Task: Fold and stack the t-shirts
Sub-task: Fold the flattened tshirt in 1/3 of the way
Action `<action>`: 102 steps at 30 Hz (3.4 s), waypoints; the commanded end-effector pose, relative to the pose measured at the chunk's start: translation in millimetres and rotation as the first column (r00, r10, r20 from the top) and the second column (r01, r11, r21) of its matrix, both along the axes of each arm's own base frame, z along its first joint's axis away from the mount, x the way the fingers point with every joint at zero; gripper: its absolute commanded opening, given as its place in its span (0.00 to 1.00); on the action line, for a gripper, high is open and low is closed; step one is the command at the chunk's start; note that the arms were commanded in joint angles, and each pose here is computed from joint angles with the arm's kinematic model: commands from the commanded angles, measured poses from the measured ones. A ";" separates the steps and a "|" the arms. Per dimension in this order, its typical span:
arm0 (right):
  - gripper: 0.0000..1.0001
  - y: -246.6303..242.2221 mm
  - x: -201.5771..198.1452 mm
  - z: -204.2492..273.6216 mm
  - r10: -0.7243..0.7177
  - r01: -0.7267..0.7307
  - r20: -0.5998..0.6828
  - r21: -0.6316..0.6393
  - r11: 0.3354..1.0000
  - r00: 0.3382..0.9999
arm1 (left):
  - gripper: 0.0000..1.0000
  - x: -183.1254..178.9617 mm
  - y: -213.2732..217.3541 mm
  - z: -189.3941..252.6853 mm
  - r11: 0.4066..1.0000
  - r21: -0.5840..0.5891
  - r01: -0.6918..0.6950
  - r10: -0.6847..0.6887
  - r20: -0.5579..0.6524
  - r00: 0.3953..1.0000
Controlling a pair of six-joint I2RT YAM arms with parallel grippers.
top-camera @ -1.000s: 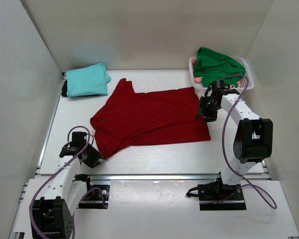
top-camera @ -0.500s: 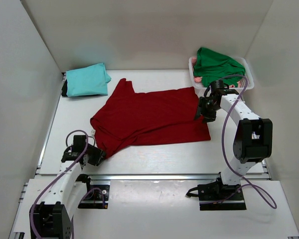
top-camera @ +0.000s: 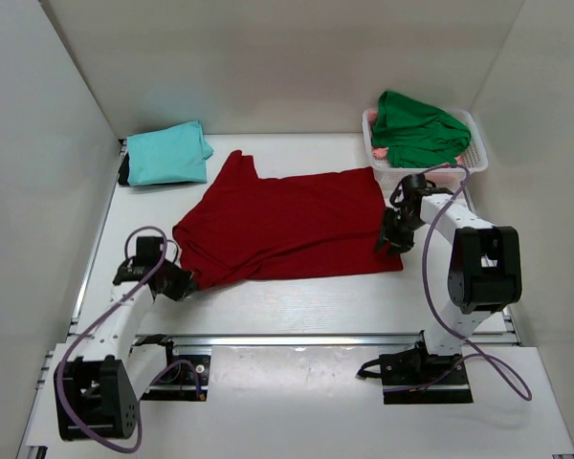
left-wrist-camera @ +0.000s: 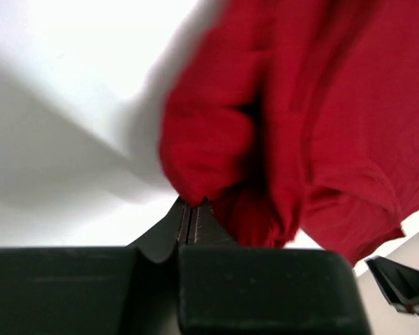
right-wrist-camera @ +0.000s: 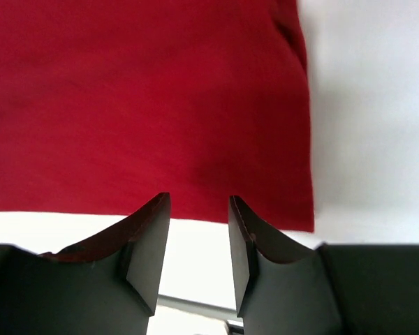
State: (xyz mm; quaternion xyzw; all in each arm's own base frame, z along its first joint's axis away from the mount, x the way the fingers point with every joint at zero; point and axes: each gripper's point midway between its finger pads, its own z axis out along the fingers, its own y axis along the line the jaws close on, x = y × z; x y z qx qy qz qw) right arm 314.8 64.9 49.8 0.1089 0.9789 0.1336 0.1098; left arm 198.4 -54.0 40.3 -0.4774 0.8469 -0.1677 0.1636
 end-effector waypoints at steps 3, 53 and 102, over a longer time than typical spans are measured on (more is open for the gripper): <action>0.36 -4.9 -12.9 -21.4 0.025 -0.026 -0.038 -0.025 0.999 0.999 | 0.00 10.3 24.4 24.3 0.980 0.152 0.129 -0.127 -0.020 0.992; 0.33 -31.5 -37.3 -36.7 0.097 -0.126 -0.212 -0.128 0.984 0.972 | 0.62 58.2 0.5 7.6 0.896 0.160 0.415 -0.399 -0.119 0.909; 0.37 35.4 -72.4 -44.2 0.127 -0.144 -0.187 -0.083 0.986 0.974 | 0.36 32.1 -18.6 -42.2 0.647 0.242 0.723 -0.625 -0.376 0.684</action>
